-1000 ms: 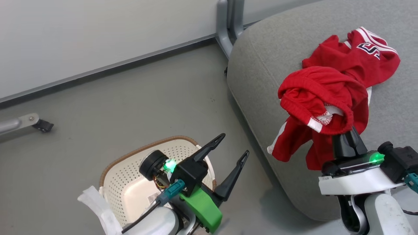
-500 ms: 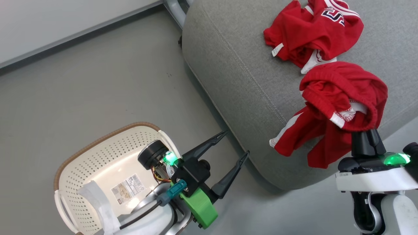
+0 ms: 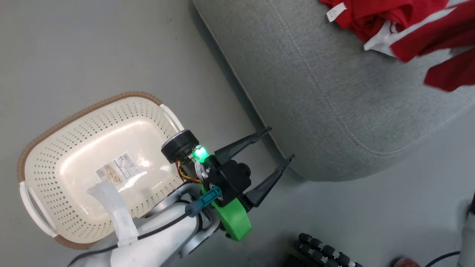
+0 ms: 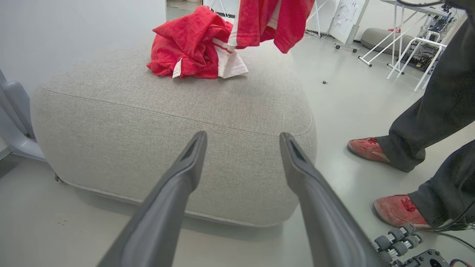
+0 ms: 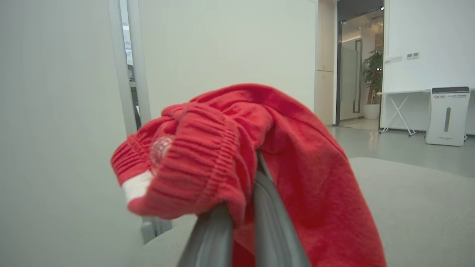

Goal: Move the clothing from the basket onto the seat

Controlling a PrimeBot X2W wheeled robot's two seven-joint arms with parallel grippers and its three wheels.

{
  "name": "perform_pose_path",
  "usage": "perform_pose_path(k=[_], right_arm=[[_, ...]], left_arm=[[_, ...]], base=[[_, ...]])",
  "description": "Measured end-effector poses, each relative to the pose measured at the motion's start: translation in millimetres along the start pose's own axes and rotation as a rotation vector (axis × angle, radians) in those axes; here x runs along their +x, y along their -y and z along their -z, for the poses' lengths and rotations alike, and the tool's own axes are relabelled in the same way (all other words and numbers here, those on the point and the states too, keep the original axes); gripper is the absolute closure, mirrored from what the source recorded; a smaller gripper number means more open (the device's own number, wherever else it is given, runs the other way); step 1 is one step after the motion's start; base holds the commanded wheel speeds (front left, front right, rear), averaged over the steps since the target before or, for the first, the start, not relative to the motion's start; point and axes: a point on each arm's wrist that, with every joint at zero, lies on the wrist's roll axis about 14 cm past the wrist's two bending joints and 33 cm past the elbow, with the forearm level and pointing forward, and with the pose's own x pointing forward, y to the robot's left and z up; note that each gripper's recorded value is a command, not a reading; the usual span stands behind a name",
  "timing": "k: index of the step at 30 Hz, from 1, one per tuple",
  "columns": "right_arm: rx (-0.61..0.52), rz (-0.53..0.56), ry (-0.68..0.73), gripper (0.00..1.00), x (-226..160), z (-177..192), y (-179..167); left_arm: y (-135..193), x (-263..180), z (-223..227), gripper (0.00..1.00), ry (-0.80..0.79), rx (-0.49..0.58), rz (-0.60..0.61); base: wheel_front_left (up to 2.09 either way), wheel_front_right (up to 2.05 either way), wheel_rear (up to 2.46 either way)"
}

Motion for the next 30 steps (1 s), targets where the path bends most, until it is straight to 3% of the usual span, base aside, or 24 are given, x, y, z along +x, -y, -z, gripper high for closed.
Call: perform_pose_path(k=[7,14,16,17,24,30], right_arm=[[-0.152,0.003,0.155,1.0,74.1,1.4,-7.5],[-0.218,0.03,0.027,1.0,107.4,87.9,-10.6],[-0.223,0.044,-0.042,0.65,104.5,120.6,-10.2],[-0.226,0.051,-0.079,0.0,101.2,137.4,-10.5],[-0.204,0.063,-0.23,0.0,67.9,208.0,-26.8],[-0.207,0.015,-0.305,0.0,29.2,212.4,-36.1]], left_arm=[[-36.6,-3.8,21.0,0.0,0.034,-0.08,-0.057],[-78.6,-22.0,39.5,0.0,0.056,-0.132,-0.187],[-85.3,-28.8,45.2,0.0,0.055,-0.15,-0.22],[-88.8,-32.5,48.9,0.0,0.05,-0.163,-0.238],[-111.2,-57.2,61.1,0.0,0.056,-0.191,-0.351],[-127.2,-70.5,42.0,0.0,0.117,-0.178,-0.456]], base=[[0.0,0.0,0.0],[0.0,0.0,0.0],[0.0,0.0,0.0],[0.0,0.0,0.0],[0.0,0.0,0.0],[0.0,0.0,0.0]])
